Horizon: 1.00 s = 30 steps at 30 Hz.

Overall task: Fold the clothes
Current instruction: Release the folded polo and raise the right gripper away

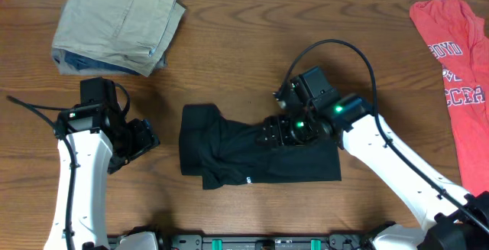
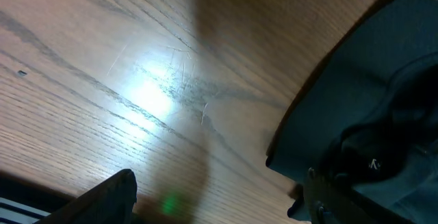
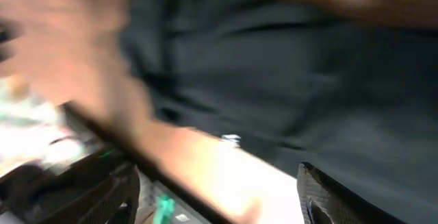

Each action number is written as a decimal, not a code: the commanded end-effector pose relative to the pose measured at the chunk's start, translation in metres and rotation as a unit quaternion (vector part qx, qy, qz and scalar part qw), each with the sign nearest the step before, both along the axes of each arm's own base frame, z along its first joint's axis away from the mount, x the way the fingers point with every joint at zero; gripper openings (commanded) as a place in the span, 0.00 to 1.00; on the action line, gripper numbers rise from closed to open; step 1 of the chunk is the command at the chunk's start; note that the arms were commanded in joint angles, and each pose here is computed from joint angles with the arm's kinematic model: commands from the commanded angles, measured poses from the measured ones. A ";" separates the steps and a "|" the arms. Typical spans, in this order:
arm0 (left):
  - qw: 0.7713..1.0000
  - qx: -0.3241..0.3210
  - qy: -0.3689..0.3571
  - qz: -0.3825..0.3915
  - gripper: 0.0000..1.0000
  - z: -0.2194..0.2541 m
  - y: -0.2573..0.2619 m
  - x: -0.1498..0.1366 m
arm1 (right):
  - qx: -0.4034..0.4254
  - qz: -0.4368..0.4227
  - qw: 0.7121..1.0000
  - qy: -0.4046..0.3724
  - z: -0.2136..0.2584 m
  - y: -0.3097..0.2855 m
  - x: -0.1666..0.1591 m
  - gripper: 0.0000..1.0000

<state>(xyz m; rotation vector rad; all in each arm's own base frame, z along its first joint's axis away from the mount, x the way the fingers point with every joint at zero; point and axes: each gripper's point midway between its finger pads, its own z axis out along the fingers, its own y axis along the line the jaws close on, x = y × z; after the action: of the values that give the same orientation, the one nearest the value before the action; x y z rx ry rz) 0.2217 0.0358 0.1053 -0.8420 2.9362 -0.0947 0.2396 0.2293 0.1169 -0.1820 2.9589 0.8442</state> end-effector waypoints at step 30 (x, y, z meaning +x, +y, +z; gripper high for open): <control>1.000 -0.005 -0.002 0.002 0.79 -0.002 -0.001 0.001 | -0.103 -0.012 0.995 -0.005 -0.047 -0.026 0.073 0.86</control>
<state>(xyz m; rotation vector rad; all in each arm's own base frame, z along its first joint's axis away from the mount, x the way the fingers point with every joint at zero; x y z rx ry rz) 0.2243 0.0343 0.1055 -0.8384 2.9281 -0.1123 0.2933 0.2029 0.0445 -0.0968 3.0955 0.5166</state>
